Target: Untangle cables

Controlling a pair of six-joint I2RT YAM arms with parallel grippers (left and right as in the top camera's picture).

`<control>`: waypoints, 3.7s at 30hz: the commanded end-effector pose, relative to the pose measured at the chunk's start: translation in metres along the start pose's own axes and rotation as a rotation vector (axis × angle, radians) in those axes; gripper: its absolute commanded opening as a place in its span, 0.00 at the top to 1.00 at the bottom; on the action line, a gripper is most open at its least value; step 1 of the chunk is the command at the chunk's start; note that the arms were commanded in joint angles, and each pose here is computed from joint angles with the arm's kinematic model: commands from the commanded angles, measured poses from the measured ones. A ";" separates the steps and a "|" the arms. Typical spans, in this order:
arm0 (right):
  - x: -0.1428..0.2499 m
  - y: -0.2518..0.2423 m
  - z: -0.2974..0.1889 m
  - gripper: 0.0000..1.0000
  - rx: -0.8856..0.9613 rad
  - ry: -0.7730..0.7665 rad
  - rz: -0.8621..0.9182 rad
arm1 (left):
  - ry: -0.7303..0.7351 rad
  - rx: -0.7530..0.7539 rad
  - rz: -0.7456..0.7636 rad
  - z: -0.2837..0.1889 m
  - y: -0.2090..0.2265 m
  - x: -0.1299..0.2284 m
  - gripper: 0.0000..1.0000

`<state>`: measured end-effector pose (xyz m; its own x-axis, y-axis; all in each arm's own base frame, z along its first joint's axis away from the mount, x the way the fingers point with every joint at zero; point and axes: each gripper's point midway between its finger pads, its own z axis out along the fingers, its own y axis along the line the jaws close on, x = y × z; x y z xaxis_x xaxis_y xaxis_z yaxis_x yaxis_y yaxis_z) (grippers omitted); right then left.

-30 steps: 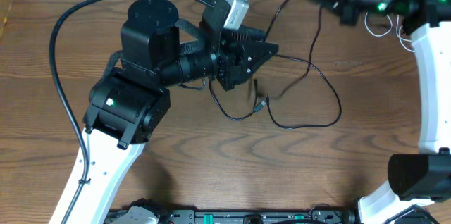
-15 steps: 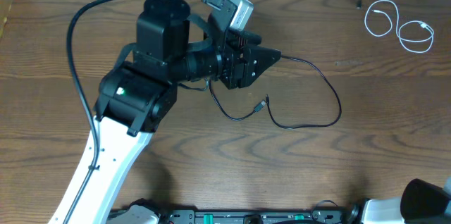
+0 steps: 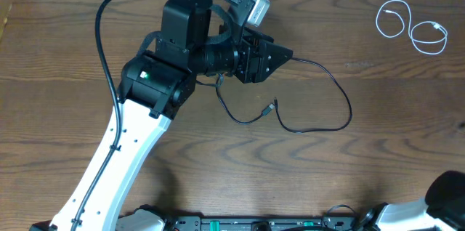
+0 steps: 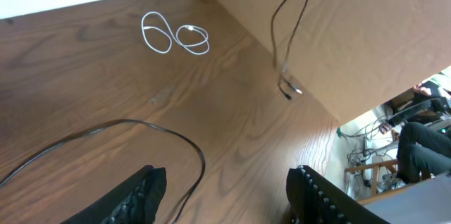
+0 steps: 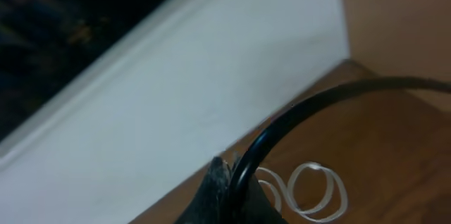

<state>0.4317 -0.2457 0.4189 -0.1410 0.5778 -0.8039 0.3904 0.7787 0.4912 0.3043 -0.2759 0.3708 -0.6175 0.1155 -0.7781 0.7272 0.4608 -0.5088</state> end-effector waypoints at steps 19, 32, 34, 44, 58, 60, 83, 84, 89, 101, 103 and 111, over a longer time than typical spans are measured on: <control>0.105 -0.112 0.078 0.01 0.329 0.314 0.229 | 0.006 -0.013 -0.006 0.003 0.007 0.002 0.40; 0.224 0.008 0.022 0.01 -0.124 0.858 -0.044 | 0.199 -0.348 -0.168 0.019 0.091 0.058 0.40; 0.244 0.024 0.016 0.02 -0.155 0.924 -0.127 | 0.242 -0.391 -0.194 0.019 0.101 0.070 0.40; 0.321 0.075 0.000 0.04 -0.062 1.070 -0.453 | 0.472 -0.755 -0.183 -0.031 0.191 0.121 0.39; 0.340 0.068 -0.001 0.05 -0.039 1.113 -0.458 | 0.695 -0.788 -0.368 0.010 0.270 0.200 0.38; 0.342 0.068 0.000 0.05 -0.039 1.114 -0.458 | 0.711 -0.784 -0.377 0.016 0.276 0.208 0.39; 0.405 0.025 0.013 0.20 -0.069 1.197 -0.441 | 0.798 -0.621 -0.504 0.052 0.274 0.252 0.93; 0.409 0.021 0.012 0.21 -0.088 1.206 -0.432 | 0.800 -0.615 -0.492 0.052 0.274 0.252 0.93; 0.420 -0.002 0.010 0.24 -0.163 1.233 -0.324 | 0.795 -0.604 -0.458 0.054 0.276 0.250 0.92; 0.479 -0.043 -0.010 0.28 -0.265 1.278 -0.209 | 0.758 -0.478 -0.494 0.071 0.258 0.244 0.93; 0.490 -0.047 -0.014 0.28 -0.276 1.283 -0.197 | 0.750 -0.434 -0.503 0.077 0.250 0.243 0.93; 0.519 -0.024 -0.027 0.32 -0.401 1.291 -0.134 | 0.717 -0.239 -0.498 0.108 0.210 0.234 0.93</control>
<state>0.3412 0.0198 0.0155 -0.9760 0.1651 -0.1420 0.0314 0.7520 0.6584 0.3597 -0.2198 0.0347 -0.9549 0.2952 -0.0326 0.2760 0.8413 -0.4647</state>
